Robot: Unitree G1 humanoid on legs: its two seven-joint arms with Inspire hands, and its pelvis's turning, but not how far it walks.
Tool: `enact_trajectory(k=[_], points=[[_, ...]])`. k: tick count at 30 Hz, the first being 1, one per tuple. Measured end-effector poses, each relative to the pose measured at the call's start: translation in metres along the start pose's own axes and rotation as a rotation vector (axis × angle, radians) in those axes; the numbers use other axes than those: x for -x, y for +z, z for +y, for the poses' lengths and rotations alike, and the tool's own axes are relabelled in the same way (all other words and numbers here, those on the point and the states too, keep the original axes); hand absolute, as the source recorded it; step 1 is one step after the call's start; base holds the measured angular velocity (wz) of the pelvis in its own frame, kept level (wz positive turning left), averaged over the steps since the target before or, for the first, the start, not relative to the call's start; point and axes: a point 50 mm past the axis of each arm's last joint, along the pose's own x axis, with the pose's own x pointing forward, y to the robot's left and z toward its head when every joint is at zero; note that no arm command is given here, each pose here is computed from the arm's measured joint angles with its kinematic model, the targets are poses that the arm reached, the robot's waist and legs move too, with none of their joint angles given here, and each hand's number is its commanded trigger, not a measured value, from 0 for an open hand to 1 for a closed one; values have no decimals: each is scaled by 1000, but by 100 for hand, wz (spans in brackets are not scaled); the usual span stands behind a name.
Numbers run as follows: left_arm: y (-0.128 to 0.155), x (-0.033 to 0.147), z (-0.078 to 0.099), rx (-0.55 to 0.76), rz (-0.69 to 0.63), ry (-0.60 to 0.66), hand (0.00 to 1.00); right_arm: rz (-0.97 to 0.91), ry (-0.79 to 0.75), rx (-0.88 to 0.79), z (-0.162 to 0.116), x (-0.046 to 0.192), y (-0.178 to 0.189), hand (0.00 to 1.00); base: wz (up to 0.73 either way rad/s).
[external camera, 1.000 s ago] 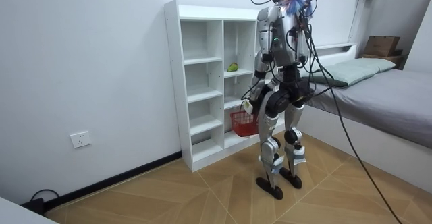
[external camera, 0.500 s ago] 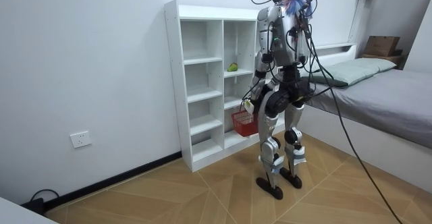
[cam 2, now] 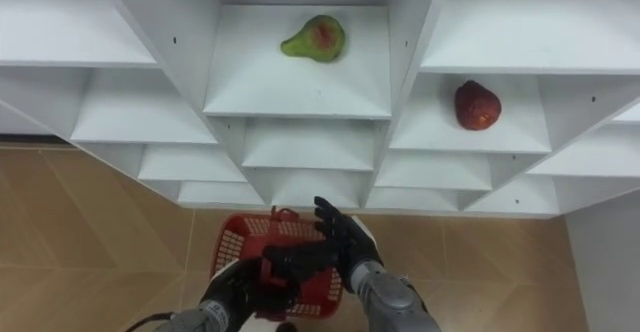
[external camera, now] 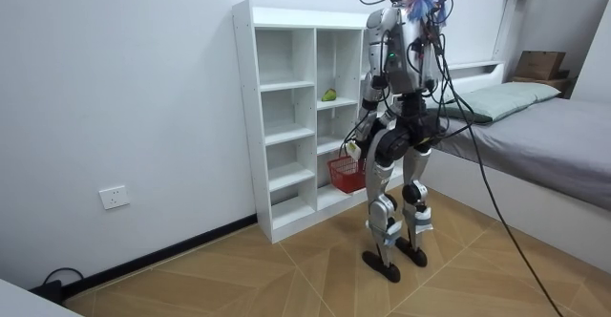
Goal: Collect fruits from the closet
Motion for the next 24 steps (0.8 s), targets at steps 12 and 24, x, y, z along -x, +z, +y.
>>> enact_trajectory(k=[12,24], points=[[1,3,13,4,-5,41,100,5,-21,6,-7,2,-2,0,1],[-9,6,17,19,24,58,100,-32,-44,-60,-16,12,-3,0,0]])
